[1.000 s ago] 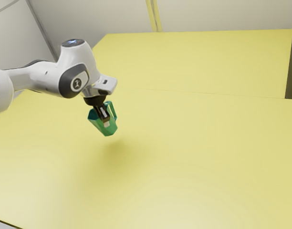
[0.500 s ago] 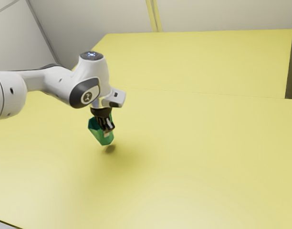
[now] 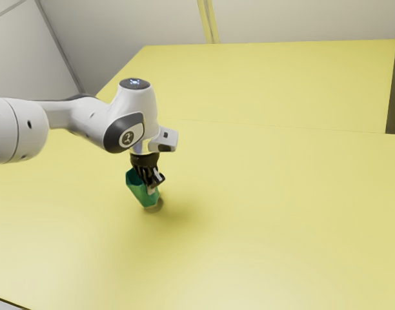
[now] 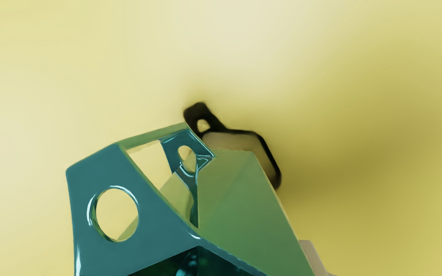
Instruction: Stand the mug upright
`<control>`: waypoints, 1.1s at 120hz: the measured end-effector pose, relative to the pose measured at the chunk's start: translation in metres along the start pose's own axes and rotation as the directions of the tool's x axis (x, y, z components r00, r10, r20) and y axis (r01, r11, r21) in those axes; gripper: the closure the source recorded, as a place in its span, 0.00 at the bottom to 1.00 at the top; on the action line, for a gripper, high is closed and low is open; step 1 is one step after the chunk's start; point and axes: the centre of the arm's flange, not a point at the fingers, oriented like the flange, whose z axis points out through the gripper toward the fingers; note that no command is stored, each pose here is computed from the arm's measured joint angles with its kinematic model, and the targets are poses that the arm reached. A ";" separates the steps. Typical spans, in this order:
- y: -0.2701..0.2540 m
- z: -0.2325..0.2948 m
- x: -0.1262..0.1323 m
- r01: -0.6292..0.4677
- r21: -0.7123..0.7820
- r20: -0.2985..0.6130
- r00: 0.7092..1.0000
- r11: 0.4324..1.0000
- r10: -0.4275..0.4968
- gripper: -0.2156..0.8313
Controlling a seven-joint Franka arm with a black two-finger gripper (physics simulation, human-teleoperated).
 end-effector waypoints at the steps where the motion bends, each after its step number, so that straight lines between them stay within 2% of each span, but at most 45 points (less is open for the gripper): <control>1: 0.000 0.000 0.000 0.002 -0.001 0.000 1.000 1.000 -0.002 0.95; 57: 0.004 0.021 0.010 0.050 -0.012 0.014 0.999 0.999 -0.050 0.95; 92: 0.004 0.020 0.011 0.065 -0.015 0.010 0.998 0.998 -0.065 0.76; 132: 0.002 0.010 0.014 0.072 -0.011 -0.008 0.997 0.997 -0.072 0.59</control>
